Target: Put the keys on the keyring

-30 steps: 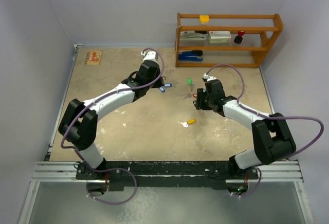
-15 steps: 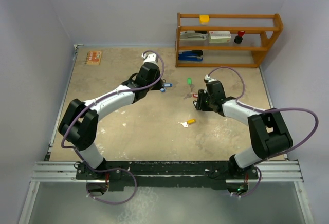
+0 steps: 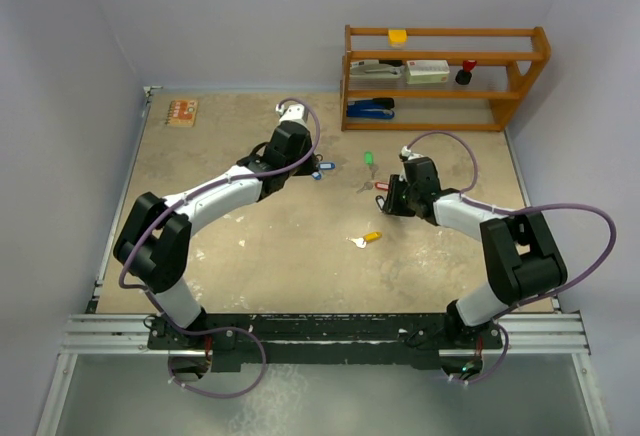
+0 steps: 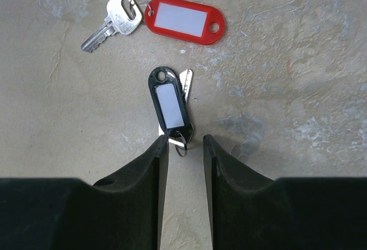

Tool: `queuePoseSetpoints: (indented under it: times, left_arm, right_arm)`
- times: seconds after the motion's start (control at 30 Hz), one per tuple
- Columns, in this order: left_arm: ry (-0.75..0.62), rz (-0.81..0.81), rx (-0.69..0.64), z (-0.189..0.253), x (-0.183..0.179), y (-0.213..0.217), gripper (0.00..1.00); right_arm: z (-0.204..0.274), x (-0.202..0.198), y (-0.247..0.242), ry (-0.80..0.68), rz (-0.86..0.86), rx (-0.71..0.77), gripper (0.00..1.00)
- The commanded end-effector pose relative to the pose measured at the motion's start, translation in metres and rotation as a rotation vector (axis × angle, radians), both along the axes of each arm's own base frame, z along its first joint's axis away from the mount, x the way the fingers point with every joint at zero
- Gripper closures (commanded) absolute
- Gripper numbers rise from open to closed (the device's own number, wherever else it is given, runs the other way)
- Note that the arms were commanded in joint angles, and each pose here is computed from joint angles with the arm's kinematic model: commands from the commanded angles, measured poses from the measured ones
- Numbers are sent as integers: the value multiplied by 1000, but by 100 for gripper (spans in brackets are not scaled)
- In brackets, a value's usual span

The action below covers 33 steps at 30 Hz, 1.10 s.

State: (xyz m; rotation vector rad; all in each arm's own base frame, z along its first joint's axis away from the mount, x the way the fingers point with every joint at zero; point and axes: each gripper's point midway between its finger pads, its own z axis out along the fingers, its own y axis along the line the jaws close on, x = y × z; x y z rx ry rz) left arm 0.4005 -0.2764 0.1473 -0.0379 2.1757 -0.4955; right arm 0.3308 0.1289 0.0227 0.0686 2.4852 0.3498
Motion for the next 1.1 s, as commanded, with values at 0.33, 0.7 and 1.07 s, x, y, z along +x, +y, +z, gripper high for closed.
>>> queuePoseSetpoints:
  times: [0.33,0.7,1.07]
  left_arm:
    - [-63,-20,-31,22,7,-6,100]
    - [-54,-29,-30,19,7,-8,100]
    - [-37,-140,-86,17,1,-32,100]
  right_arm:
    - [-4,2,1,6,2,32,79]
    - [15,5,-4,-53,3,10,100]
    - [113,12,-5,-409,125,-14,100]
